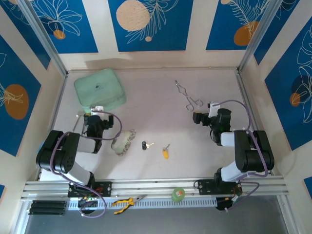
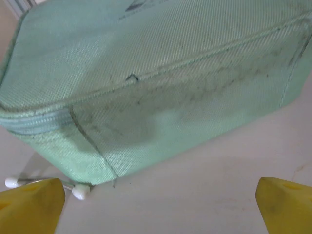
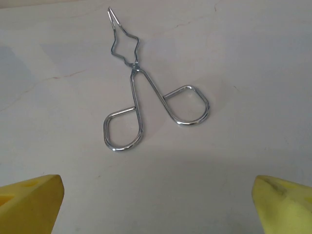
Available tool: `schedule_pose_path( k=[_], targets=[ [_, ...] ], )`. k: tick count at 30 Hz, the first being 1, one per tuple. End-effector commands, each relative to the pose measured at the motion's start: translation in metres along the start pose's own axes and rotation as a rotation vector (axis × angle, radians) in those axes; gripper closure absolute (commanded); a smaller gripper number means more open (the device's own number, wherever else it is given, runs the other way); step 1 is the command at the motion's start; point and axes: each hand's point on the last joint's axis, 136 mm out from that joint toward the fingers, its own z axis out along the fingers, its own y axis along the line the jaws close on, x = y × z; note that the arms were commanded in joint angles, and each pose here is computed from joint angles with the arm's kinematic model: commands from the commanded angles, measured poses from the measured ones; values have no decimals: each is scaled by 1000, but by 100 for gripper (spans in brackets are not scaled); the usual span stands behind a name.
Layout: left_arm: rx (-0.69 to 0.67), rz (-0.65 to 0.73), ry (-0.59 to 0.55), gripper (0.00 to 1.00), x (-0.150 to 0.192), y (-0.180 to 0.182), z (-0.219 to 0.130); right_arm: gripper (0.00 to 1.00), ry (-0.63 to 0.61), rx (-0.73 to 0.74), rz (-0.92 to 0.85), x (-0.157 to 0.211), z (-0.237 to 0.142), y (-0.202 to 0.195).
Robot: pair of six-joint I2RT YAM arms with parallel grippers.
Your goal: Put the keys on the keyring
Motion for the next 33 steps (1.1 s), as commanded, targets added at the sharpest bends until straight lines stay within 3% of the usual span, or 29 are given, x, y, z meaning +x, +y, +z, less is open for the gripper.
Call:
schedule_pose_path(
  k=[1, 28, 33],
  targets=[
    [-1, -9, -69, 0, -20, 3, 6, 1, -74, 4, 2, -25, 5, 1],
    [6, -34, -57, 0, -19, 7, 7, 1, -78, -5, 10, -25, 3, 0],
    [-25, -47, -119, 0, -24, 14, -6, 1, -78, 36, -8, -49, -12, 4]
  ],
)
